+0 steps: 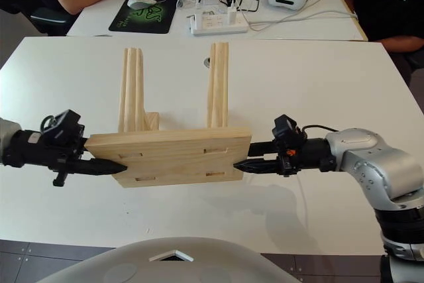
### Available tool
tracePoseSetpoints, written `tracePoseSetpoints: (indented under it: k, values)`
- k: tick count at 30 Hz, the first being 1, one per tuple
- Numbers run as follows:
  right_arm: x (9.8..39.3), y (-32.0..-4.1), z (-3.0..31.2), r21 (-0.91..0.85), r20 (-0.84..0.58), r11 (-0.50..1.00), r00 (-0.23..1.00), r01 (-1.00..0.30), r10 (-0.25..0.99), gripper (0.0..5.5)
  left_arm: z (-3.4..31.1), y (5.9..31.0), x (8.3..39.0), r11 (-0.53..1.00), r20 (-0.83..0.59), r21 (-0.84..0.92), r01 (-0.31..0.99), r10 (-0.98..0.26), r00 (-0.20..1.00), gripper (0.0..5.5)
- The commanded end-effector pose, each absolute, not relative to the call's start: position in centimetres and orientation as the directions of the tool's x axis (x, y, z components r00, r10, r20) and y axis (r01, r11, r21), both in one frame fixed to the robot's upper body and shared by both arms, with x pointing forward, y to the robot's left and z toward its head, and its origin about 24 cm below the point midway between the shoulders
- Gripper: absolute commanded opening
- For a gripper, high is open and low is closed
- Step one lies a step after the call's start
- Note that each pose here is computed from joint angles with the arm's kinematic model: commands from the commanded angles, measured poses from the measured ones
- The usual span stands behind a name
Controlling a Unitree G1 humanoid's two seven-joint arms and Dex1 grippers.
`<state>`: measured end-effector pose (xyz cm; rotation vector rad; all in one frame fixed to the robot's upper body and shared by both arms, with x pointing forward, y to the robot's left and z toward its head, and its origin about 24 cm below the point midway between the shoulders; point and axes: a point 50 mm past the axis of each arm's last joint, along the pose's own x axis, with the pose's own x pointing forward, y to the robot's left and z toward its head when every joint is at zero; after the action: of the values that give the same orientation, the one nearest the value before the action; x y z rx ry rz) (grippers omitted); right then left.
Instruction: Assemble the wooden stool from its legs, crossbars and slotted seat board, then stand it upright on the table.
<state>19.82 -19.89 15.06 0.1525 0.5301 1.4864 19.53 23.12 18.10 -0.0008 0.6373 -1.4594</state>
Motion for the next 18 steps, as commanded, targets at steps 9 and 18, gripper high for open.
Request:
tracePoseSetpoints:
  k: [9, 18]
  values:
    - [26.1, -18.3, 24.2, 0.728, -0.115, 0.046, -0.056, -0.684, 0.992, 1.48, 25.8, 22.5, 27.7, 0.037, -0.003, -0.737, 0.675, -0.999, 0.052, 1.34]
    - [32.4, -16.9, 23.3, 0.752, -0.291, 0.384, 0.254, -0.535, 0.923, 1.49, 21.8, 22.4, 34.0, 0.396, -0.201, -0.749, 0.532, -0.9, 0.387, 2.34]
